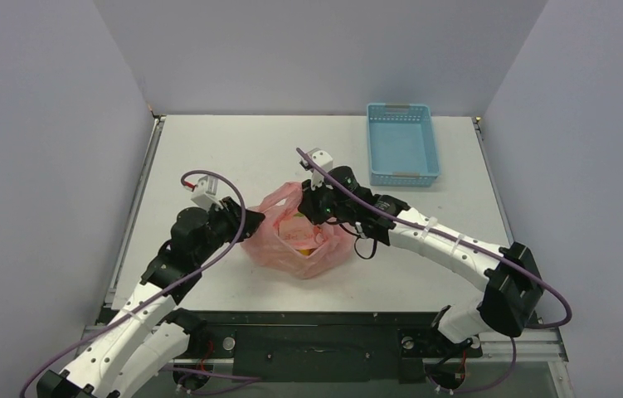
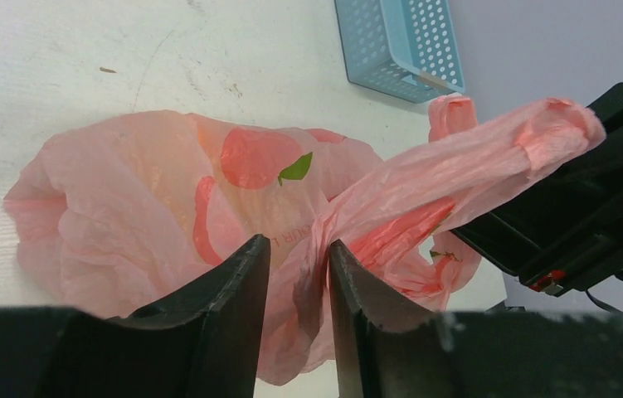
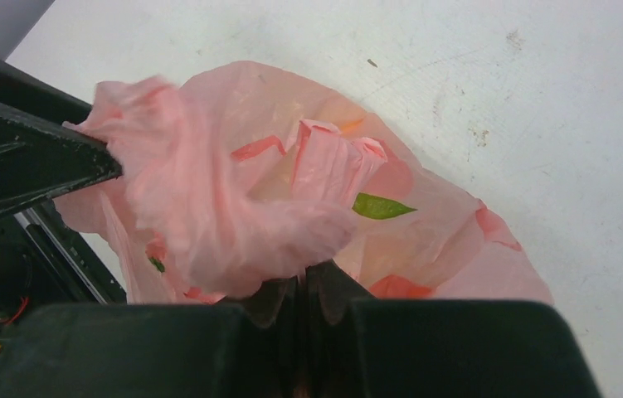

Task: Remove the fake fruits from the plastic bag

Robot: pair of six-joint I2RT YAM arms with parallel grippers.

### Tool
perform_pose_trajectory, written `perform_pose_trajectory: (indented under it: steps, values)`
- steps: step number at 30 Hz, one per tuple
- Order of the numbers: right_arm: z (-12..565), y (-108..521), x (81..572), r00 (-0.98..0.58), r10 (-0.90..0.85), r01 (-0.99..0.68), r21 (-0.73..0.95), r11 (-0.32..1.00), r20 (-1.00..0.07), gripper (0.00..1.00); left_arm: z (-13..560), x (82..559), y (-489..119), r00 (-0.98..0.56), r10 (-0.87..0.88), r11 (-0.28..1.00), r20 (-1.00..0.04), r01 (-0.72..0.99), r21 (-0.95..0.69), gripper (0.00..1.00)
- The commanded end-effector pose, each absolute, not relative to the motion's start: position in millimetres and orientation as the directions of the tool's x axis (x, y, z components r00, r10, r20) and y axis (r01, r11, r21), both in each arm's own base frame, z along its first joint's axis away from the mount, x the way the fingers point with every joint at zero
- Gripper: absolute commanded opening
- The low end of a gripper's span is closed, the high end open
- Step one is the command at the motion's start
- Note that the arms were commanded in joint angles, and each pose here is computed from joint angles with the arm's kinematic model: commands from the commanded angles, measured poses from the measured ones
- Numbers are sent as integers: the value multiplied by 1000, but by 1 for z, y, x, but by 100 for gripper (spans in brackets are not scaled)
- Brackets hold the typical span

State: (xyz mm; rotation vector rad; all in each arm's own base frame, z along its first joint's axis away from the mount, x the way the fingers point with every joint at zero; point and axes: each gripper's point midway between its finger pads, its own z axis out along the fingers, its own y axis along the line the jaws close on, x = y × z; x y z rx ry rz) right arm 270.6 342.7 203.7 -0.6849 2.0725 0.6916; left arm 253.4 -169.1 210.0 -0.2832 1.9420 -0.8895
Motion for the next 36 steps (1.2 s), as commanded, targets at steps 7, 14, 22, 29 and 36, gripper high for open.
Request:
perform_pose_trajectory:
  steps: [7, 14, 22, 29, 36]
  values:
    - [246, 340, 266, -442, -65, -685, 290, 669, -895, 0, 275, 241, -178, -459, -309, 746, -833, 427, -512, 90]
    - [251, 344, 263, -462, -33, -691, 336, 640, -886, 0, 282, 256, -214, -498, -34, 745, -866, 565, -354, 89]
    - [251, 345, 260, -481, -2, -694, 379, 613, -877, 0, 251, 267, -248, -491, 188, 727, -850, 652, -216, 85]
    - [251, 335, 263, -477, 31, -661, 382, 646, -878, 0, 264, 290, -228, -471, 43, 850, -881, 481, -216, 13]
    - [264, 299, 310, -477, 226, -461, 460, 759, -850, 0, 308, 316, -136, -271, -211, 972, -939, 46, -232, 0]
